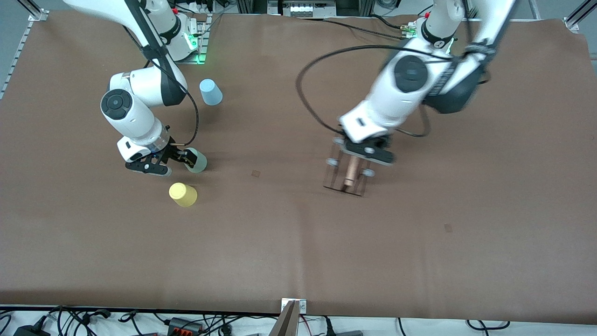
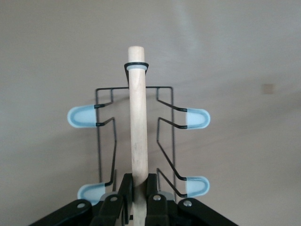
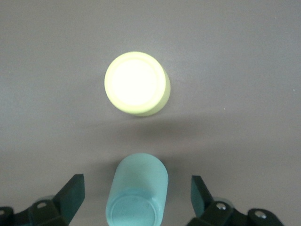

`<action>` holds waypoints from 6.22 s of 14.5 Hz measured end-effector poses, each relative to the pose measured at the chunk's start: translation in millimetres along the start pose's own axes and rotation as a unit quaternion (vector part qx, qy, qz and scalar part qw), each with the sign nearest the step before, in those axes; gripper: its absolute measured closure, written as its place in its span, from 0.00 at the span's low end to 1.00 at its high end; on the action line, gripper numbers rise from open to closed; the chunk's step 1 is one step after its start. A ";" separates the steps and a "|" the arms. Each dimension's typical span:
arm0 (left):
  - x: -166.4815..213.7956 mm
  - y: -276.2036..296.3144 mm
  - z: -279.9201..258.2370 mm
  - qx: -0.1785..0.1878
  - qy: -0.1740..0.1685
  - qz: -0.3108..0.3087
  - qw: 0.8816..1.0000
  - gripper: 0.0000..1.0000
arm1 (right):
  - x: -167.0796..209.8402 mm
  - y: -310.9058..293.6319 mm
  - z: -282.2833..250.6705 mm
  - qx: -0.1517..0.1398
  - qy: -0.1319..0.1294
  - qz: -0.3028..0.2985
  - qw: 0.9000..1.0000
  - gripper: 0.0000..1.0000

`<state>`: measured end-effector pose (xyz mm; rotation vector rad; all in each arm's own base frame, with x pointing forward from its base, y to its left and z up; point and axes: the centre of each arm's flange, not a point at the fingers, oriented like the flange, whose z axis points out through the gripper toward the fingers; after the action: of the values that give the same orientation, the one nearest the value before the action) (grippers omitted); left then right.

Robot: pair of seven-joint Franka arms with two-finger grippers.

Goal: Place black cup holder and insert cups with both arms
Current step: 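Carry the rack with the left gripper to the table middle, then lift the teal cup onto a rack peg while the left gripper withdraws, then release the teal cup and move the right gripper toward the yellow cup, then grasp the yellow cup with the right gripper, then carry the yellow cup with the right gripper onto a rack peg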

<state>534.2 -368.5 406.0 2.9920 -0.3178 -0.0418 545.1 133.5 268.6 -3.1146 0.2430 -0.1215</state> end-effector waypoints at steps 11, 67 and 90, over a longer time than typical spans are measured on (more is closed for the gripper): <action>-6.7 79.5 66.7 0.013 0.007 -0.051 0.999 0.85 | -17.7 -21.2 30.5 -0.010 -0.021 0.017 1.000 0.00; -44.5 -289.2 -218.3 0.059 0.016 -0.079 0.995 0.00 | -46.0 -198.2 -146.1 -0.023 -0.070 0.108 0.991 0.00; -42.1 -273.6 -211.4 0.058 0.007 -0.063 0.996 0.00 | 89.3 -12.4 50.5 -0.020 -0.020 -0.096 0.995 0.12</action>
<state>558.5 -67.4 579.4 3.1223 -0.1327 -0.0142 638.9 132.3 225.3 -3.1701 -0.0557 -0.0569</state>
